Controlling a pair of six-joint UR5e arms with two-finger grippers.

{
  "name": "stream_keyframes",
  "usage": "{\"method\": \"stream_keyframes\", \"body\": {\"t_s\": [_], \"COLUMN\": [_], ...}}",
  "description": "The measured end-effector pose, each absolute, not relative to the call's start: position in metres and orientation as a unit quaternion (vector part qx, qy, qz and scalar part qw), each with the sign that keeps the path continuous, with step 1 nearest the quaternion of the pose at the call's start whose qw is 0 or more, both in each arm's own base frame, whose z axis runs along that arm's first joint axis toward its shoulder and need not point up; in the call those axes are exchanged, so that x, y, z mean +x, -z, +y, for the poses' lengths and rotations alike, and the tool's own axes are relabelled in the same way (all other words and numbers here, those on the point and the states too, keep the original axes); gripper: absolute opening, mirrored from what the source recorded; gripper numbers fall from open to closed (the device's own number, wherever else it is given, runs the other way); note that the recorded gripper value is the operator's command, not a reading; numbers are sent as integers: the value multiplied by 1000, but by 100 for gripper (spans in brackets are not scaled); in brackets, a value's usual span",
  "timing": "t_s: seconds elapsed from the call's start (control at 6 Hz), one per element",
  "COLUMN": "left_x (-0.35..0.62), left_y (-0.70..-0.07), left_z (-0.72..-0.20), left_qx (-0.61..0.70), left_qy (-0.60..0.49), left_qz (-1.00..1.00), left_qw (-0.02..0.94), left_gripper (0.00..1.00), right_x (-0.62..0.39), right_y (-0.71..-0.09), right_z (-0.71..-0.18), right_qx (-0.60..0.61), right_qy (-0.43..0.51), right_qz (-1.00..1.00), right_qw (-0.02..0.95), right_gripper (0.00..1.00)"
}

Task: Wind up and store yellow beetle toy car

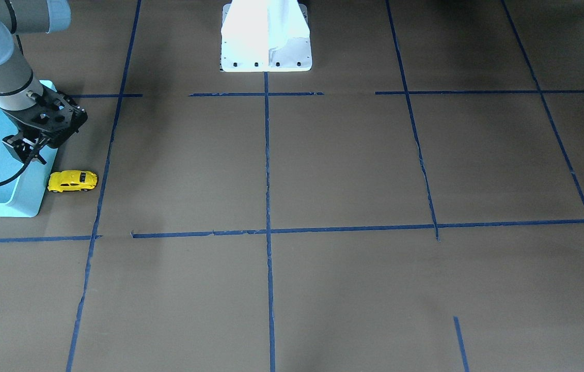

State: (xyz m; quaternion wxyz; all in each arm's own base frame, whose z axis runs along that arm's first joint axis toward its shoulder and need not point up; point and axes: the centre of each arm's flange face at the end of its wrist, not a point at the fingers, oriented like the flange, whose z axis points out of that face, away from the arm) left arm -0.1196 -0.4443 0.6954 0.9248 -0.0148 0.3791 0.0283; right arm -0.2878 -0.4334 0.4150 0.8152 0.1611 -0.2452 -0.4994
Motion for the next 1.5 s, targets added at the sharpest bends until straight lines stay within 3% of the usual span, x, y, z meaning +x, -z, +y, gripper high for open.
{"method": "stream_keyframes", "body": {"t_s": [0.5, 1.0, 1.5], "left_x": [-120, -81, -66], "left_y": [-697, -661, -649], "left_z": [-440, -457, -436], "left_qx": [-26, -16, -15], "left_qy": [13, -16, -26], "left_qz": [376, 362, 362], "left_qw": [926, 932, 932], "left_gripper": [100, 100, 100], "right_x": [-327, -355, -348], "right_y": [-434, -460, -467], "right_z": [-418, -422, -433], "right_qx": [161, 195, 211], "right_qy": [566, 594, 607], "right_qz": [-195, -183, -165], "right_qw": [785, 759, 748], "right_gripper": [100, 100, 100]}}
